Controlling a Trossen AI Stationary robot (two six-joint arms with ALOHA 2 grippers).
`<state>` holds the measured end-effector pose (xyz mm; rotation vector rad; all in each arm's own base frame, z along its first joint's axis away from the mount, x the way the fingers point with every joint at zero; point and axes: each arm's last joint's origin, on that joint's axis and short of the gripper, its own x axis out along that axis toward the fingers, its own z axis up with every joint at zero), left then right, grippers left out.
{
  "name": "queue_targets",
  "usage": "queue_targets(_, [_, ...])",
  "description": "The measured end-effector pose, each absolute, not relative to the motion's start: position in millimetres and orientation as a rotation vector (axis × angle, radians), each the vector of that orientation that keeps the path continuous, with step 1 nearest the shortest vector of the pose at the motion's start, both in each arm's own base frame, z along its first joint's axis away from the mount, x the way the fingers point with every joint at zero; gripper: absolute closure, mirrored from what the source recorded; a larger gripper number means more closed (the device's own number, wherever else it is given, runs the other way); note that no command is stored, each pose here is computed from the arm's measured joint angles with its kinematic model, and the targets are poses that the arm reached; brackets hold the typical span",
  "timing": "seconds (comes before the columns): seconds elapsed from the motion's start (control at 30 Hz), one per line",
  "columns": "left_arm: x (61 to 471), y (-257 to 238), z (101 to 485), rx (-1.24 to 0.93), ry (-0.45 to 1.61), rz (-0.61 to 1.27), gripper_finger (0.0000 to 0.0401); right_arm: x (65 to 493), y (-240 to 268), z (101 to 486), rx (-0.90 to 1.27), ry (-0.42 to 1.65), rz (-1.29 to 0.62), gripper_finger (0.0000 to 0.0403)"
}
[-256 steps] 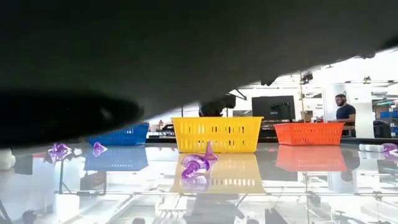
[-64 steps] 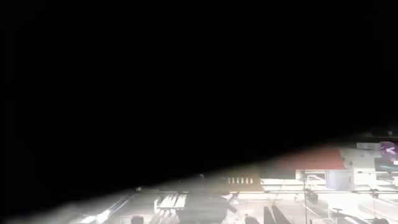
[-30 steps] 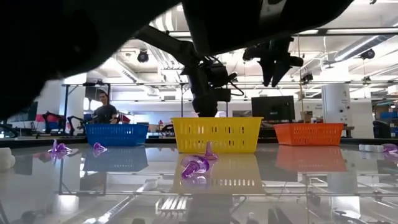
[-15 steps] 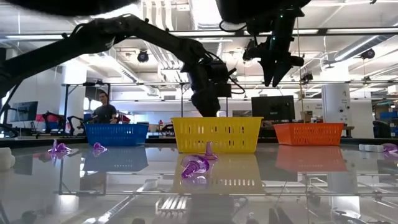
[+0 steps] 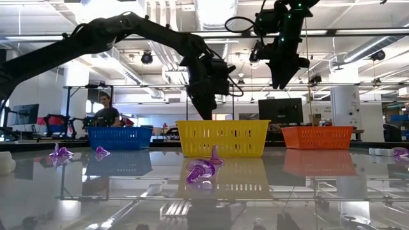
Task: Sort Halloween decoration
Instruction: Put the white skeleton toy into the yellow bin
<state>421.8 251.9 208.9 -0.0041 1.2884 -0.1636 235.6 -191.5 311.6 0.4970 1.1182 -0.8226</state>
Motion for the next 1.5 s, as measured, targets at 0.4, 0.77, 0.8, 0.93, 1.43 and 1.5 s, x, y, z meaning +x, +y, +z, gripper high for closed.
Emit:
queue_targets(0.4, [400.8,288.4,209.8,0.115,1.258,-0.188,0.0401,235.7,-191.6,311.6,0.443,1.140,-0.784,0.0266])
queue_targets(0.77, [406.4,304.7,214.1,0.234,1.208,-0.038,0.0401,235.9,-191.7,311.7,0.404,1.153,-0.757,0.0266])
queue_targets(0.8, [406.3,304.7,214.1,0.249,1.203,-0.056,0.0400,236.0,-191.8,311.8,0.404,1.152,-0.757,0.0266])
queue_targets(0.93, [407.3,303.2,214.3,0.289,1.167,-0.135,0.0385,236.1,-191.9,311.8,0.403,1.150,-0.758,0.0266])
queue_targets(1.43, [410.9,290.8,213.0,0.299,1.178,-0.216,0.0286,236.2,-191.9,311.8,0.404,1.149,-0.758,0.0266])
queue_targets(1.5, [409.6,290.3,212.7,0.352,1.185,-0.261,0.0288,236.3,-192.1,311.9,0.404,1.147,-0.759,0.0266])
